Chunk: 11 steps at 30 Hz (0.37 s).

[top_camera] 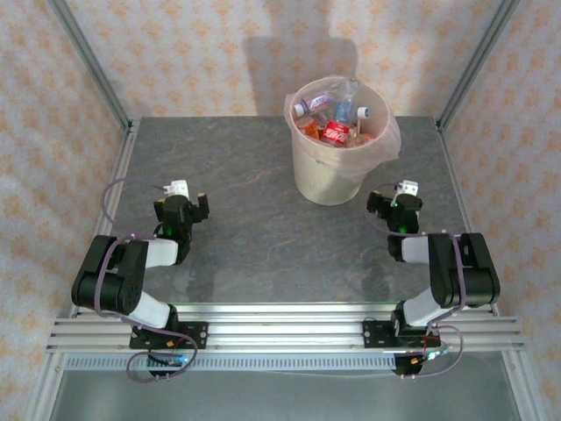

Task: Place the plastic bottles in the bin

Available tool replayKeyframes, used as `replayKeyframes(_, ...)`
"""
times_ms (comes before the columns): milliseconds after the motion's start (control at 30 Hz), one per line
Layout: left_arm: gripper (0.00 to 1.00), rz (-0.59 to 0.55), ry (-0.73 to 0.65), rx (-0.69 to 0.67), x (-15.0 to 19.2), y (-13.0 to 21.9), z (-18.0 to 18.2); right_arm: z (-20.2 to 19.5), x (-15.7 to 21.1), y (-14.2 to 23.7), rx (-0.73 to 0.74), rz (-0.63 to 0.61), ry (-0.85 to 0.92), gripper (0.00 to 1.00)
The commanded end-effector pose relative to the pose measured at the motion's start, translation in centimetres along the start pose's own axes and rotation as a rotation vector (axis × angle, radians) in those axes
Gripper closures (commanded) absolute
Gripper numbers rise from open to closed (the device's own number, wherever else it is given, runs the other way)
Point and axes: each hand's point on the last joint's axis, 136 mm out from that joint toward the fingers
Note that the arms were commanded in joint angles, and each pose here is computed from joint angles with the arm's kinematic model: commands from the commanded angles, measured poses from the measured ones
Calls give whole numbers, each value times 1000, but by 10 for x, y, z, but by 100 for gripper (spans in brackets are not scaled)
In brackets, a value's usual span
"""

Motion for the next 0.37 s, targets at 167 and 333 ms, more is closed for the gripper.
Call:
replayKeyframes(167,0,-48,6,-4,-17,-2,2,0,-10,-3,9,-27,-18,1)
replayKeyframes(333,0,-47,6,-5,-17,-2,3,0,-11,-3,9,-28,-18,1)
Point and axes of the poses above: each hand's point on the last joint's axis, 136 mm out from that joint toward the fingers, its own y axis back along the fingers, its own z axis along the line the jaws close on, x = y × z, and after that the axes turned 6 degrees about -y, right-handed
